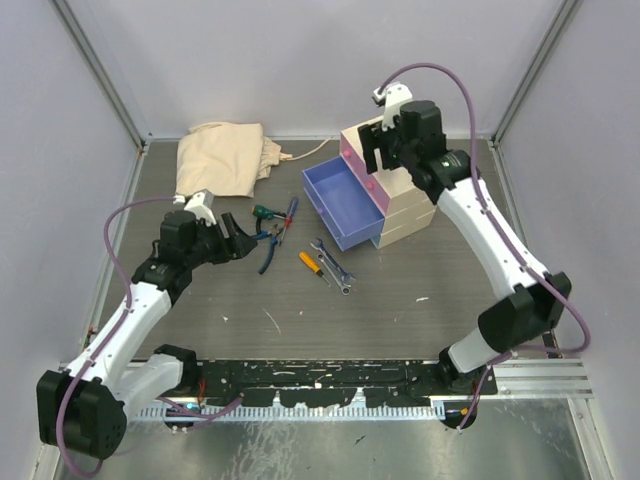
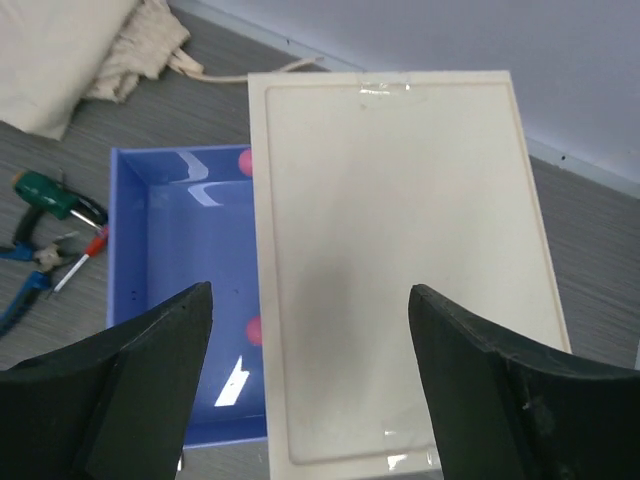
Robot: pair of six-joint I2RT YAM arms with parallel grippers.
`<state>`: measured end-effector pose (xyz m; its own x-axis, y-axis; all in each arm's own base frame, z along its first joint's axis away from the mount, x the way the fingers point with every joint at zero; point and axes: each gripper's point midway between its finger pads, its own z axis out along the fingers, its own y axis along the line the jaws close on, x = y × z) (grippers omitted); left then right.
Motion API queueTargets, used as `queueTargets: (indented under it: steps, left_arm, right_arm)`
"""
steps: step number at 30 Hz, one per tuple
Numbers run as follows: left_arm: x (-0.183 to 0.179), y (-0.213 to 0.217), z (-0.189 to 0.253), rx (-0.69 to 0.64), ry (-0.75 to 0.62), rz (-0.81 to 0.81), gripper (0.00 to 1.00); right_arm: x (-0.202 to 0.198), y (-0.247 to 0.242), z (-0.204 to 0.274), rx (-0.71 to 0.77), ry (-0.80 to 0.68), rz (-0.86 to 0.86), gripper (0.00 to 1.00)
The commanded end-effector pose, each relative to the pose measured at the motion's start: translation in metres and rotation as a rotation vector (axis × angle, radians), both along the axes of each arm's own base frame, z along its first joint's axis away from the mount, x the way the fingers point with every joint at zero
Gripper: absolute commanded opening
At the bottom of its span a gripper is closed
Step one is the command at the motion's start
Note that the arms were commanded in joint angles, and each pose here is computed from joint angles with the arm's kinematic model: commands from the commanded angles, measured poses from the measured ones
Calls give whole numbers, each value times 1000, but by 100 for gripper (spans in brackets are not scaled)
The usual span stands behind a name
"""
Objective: Sort the tools into containers
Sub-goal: Pick up the pliers at the center of the board.
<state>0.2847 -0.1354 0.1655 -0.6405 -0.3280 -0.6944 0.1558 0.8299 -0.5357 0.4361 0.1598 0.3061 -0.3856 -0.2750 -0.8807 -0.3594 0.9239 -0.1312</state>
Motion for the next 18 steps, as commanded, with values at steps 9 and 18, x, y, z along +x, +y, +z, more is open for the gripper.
queueTargets:
  steps: [9, 18]
  left_arm:
    - [18, 18, 20, 79, 10, 93, 68]
    - [31, 17, 16, 106, 50, 96, 65]
  right_arm:
    - [-70, -2, 54, 357, -130, -21, 86]
    - [-124, -17, 11, 443, -33, -60, 85]
